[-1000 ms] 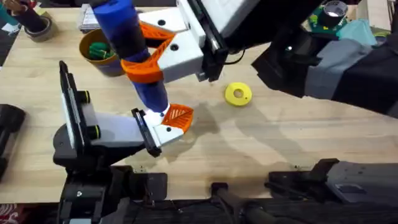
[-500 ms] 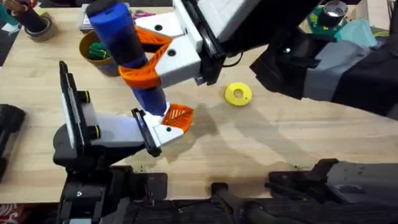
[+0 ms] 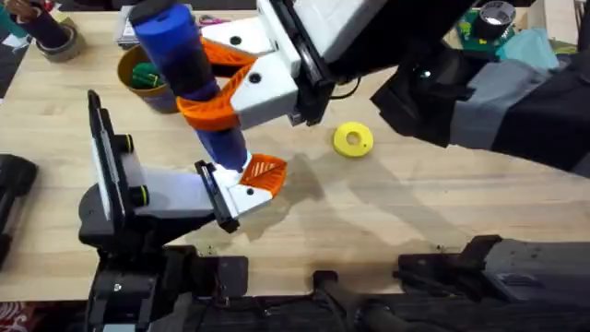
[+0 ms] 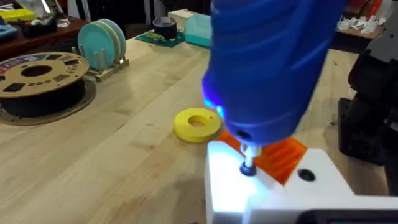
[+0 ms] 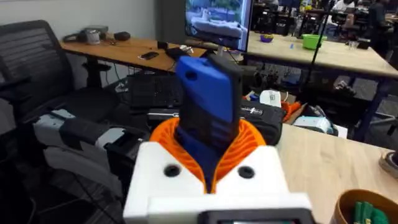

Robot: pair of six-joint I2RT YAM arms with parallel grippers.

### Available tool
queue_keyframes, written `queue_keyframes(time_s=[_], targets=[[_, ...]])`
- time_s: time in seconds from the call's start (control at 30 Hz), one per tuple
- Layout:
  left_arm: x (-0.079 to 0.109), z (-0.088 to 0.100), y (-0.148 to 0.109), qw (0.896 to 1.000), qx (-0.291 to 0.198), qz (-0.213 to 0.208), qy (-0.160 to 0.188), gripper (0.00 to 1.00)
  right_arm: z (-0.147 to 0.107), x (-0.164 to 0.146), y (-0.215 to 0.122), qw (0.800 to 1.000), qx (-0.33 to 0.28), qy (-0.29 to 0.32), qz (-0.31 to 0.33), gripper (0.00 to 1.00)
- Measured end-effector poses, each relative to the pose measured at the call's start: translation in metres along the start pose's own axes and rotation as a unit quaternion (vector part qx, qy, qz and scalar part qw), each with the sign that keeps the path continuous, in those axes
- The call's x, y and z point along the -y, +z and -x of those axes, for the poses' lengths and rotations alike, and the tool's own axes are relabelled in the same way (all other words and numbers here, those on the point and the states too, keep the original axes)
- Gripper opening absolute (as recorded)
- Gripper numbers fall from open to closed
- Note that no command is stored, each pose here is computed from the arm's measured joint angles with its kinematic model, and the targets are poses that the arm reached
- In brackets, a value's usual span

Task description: Pick up the gripper from the table and insert it into the empty holder that is missing its gripper. Then pick up a screw, insert it into the mounting hole, and use the screwdriver to tighten it. Finally, clean up the table by picking up the vegetable and placing it into the bucket.

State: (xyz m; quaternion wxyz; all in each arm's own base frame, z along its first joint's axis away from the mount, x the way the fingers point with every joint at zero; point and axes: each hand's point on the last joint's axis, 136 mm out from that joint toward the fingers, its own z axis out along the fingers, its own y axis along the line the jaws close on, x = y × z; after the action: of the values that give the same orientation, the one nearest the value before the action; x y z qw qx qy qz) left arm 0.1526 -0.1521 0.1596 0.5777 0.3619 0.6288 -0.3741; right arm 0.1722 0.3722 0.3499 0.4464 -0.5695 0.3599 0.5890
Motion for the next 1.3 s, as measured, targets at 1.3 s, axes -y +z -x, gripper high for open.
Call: queue_keyframes(time_s=[1.3], targets=[[0.0, 0.0, 0.0, 1.0, 0.0, 0.0, 0.0, 0.013, -0.0062, 0.001, -0.0009, 1.0, -0.009, 0.003, -0.001, 0.026]])
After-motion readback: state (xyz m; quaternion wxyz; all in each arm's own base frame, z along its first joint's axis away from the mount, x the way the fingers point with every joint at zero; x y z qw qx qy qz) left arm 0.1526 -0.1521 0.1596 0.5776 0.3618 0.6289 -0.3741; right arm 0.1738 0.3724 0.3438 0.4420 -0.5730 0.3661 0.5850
